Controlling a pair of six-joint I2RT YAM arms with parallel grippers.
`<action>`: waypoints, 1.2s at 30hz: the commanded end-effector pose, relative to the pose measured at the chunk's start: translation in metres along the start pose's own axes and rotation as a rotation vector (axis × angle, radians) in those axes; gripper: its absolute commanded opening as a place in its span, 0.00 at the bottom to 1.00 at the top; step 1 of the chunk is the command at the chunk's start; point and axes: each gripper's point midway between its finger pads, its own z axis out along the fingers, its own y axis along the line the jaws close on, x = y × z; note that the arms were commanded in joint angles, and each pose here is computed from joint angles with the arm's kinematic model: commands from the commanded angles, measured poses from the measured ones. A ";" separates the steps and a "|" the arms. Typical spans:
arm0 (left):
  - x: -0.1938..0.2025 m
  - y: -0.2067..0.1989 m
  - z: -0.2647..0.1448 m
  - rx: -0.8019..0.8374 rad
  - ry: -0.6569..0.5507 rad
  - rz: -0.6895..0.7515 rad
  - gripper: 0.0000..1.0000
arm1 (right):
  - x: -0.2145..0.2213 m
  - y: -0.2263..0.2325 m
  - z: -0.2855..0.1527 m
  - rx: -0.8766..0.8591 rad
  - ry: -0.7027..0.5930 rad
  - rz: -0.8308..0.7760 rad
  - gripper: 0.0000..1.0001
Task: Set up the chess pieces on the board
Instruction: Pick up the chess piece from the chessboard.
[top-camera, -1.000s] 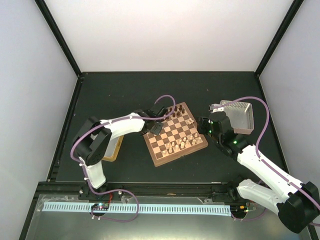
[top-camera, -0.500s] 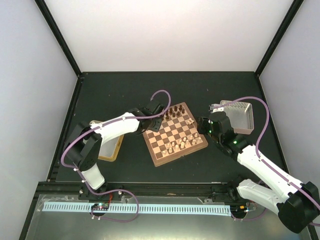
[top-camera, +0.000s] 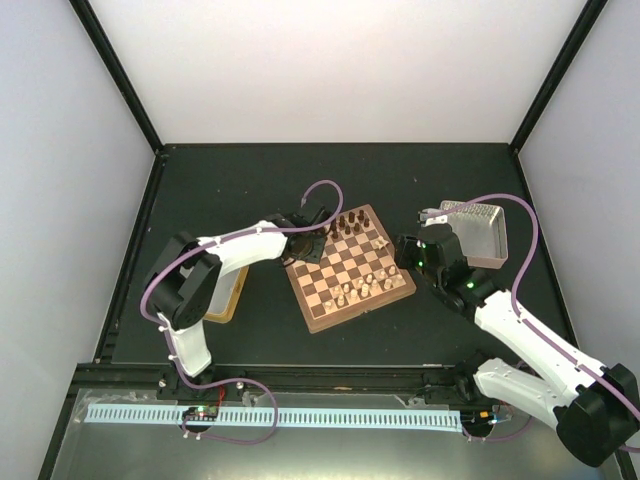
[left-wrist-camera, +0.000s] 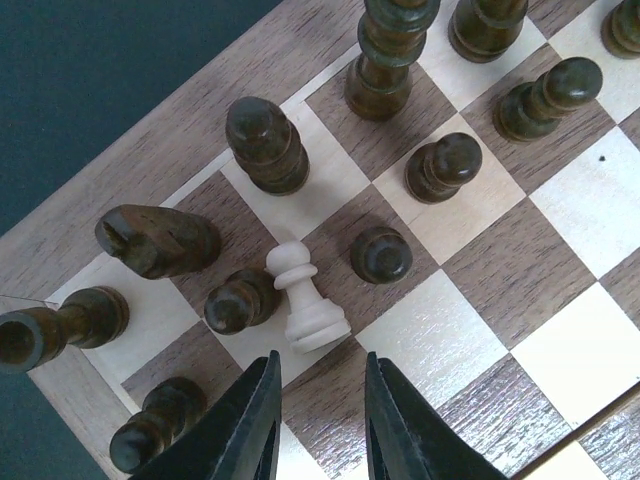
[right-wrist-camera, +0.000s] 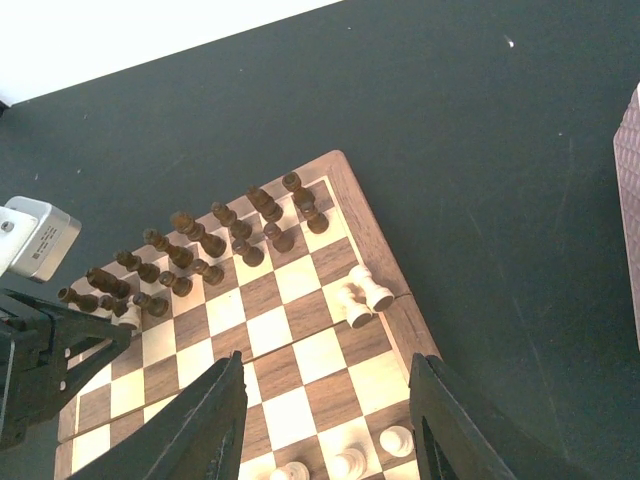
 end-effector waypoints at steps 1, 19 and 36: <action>-0.019 -0.005 -0.001 0.021 -0.039 -0.047 0.24 | -0.004 -0.005 -0.003 0.014 -0.028 0.005 0.47; -0.020 0.003 0.012 -0.001 -0.042 -0.122 0.29 | -0.002 -0.006 -0.003 0.017 -0.027 0.002 0.47; -0.018 0.007 0.018 -0.017 -0.029 -0.153 0.25 | -0.002 -0.006 -0.003 0.015 -0.026 0.002 0.46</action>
